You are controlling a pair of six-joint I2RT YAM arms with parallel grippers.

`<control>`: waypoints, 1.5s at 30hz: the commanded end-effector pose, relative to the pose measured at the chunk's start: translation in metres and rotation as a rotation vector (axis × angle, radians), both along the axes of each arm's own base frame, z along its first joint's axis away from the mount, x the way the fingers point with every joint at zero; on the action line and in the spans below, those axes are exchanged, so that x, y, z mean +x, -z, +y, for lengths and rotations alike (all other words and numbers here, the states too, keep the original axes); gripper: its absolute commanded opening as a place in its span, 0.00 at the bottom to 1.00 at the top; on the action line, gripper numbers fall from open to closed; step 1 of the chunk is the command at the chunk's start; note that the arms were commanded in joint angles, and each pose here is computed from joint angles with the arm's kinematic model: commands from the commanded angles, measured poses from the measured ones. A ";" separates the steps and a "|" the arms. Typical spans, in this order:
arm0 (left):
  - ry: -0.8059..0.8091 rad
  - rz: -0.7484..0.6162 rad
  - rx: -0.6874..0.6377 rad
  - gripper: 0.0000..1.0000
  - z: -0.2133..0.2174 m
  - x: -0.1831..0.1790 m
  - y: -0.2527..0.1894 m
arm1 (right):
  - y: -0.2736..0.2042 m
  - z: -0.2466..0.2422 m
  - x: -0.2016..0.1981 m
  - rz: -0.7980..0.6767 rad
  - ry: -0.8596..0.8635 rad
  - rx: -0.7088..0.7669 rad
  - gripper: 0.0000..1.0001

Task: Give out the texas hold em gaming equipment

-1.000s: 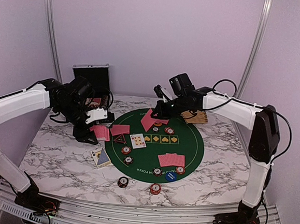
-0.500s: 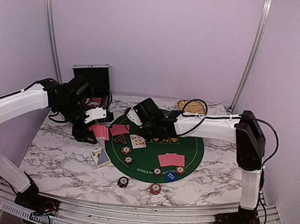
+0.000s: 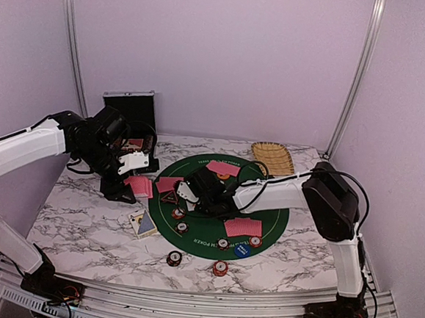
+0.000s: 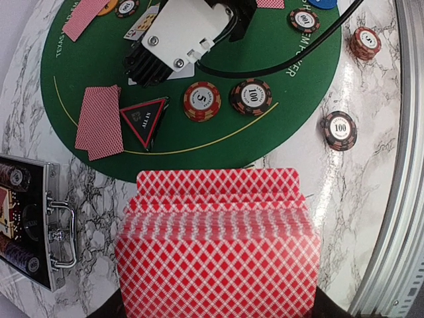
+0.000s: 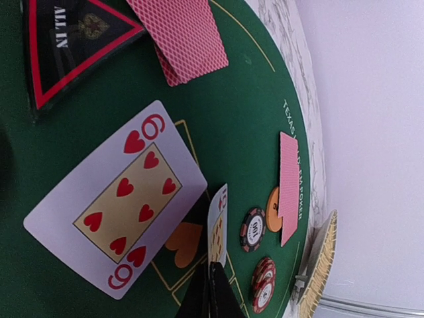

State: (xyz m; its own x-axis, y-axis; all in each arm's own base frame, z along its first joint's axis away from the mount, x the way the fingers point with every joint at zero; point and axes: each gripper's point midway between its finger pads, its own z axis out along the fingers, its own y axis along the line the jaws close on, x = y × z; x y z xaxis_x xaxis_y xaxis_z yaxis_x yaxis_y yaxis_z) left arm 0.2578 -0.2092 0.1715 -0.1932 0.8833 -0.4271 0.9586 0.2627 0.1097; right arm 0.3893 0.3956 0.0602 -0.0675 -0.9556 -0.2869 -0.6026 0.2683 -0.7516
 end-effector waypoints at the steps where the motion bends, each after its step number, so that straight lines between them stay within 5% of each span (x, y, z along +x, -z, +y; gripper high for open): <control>1: -0.011 -0.007 -0.008 0.00 0.004 0.000 -0.005 | -0.004 0.017 -0.020 0.073 -0.054 0.078 0.05; 17: -0.008 0.003 -0.011 0.00 0.003 -0.001 -0.003 | -0.036 0.003 -0.034 0.192 0.007 0.275 0.46; 23: -0.007 0.004 -0.015 0.00 0.002 0.000 -0.004 | -0.090 -0.046 0.034 0.278 0.335 0.669 0.48; 28: -0.006 0.006 -0.018 0.00 0.001 0.000 -0.004 | -0.082 -0.067 0.050 0.490 0.478 0.920 0.50; 35: -0.008 0.012 -0.023 0.00 -0.001 0.002 -0.004 | -0.036 -0.053 0.049 0.701 0.563 1.002 0.46; 45: -0.011 0.009 -0.021 0.00 -0.001 0.003 -0.005 | 0.002 -0.028 0.068 0.778 0.604 1.056 0.41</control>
State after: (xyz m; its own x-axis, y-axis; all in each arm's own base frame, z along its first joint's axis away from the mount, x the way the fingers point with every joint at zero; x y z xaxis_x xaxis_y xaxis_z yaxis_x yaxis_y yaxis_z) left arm 0.2590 -0.2080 0.1705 -0.2005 0.8817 -0.4271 0.9578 0.2681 0.1038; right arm 0.4390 0.3442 0.0434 -0.8472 -0.1540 -0.5084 -0.3628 0.8668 0.3421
